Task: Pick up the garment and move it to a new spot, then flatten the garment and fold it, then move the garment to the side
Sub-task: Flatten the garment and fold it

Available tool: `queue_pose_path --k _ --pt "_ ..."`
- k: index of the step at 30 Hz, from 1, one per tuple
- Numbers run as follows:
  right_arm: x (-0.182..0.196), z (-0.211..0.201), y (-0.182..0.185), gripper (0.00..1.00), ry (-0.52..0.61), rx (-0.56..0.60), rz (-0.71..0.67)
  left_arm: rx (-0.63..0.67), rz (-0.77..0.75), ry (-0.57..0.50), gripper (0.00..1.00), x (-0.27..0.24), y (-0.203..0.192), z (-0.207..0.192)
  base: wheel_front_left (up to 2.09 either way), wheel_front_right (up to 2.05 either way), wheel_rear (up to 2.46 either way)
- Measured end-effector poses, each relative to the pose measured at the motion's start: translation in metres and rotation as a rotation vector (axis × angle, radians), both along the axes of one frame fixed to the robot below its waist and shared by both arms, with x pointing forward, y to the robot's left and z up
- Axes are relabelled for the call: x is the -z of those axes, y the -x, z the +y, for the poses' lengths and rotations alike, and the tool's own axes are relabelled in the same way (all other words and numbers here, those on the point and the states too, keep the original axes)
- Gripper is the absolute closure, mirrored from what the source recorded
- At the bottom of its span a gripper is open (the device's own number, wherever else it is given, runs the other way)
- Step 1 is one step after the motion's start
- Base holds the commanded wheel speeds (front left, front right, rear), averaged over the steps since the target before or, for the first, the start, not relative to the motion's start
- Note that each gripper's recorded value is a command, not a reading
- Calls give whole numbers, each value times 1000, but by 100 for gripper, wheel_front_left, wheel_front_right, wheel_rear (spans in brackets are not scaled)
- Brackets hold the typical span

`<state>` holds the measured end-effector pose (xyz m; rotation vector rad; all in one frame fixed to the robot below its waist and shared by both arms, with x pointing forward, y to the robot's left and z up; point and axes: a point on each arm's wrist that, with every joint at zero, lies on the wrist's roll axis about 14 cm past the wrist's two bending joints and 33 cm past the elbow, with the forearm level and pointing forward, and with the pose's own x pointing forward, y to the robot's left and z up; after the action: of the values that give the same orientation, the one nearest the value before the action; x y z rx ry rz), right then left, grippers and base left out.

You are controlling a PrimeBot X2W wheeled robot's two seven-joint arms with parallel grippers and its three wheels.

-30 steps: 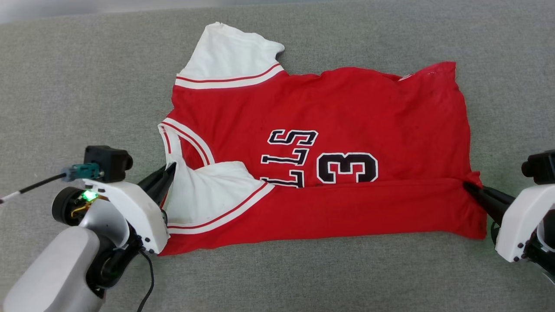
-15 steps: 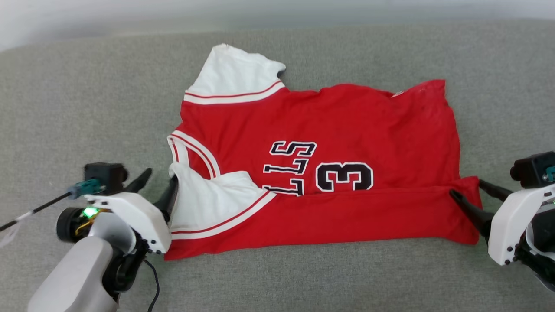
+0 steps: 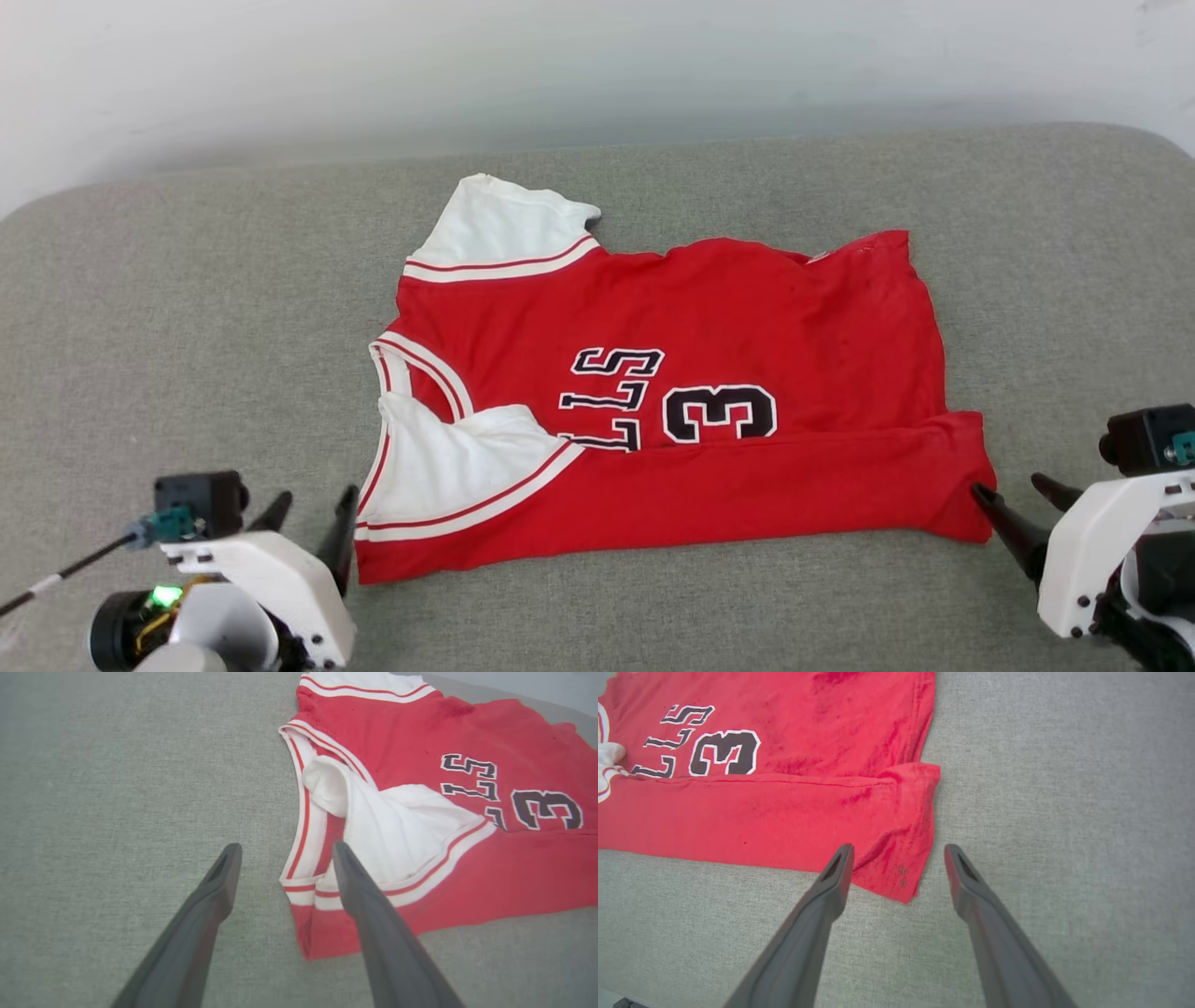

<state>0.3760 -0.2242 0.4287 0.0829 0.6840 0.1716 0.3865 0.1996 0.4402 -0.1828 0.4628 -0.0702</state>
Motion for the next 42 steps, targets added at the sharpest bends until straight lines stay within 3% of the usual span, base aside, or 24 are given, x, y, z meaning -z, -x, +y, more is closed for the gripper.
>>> queue_pose_path --k 13,21,27,28,30,42 --pt "-12 23 7 0 -72 68 -26 109 180 -38 0 22 18 -35 0 0 0" --pt "-8 19 4 0 -67 87 -16 81 298 -148 0 57 18 -18 0 0 0" --pt "-2 16 3 0 -61 95 -2 113 377 -119 0 78 21 -28 0 0 0" --pt "-2 16 3 0 -59 96 -2 122 383 -115 13 79 21 -29 0 0 0" --pt "-2 13 1 0 -43 95 -5 128 389 -94 100 81 21 -33 0 0 0" --pt "-1 -6 -2 0 73 91 7 135 232 -5 100 47 19 -48 0 0 0"
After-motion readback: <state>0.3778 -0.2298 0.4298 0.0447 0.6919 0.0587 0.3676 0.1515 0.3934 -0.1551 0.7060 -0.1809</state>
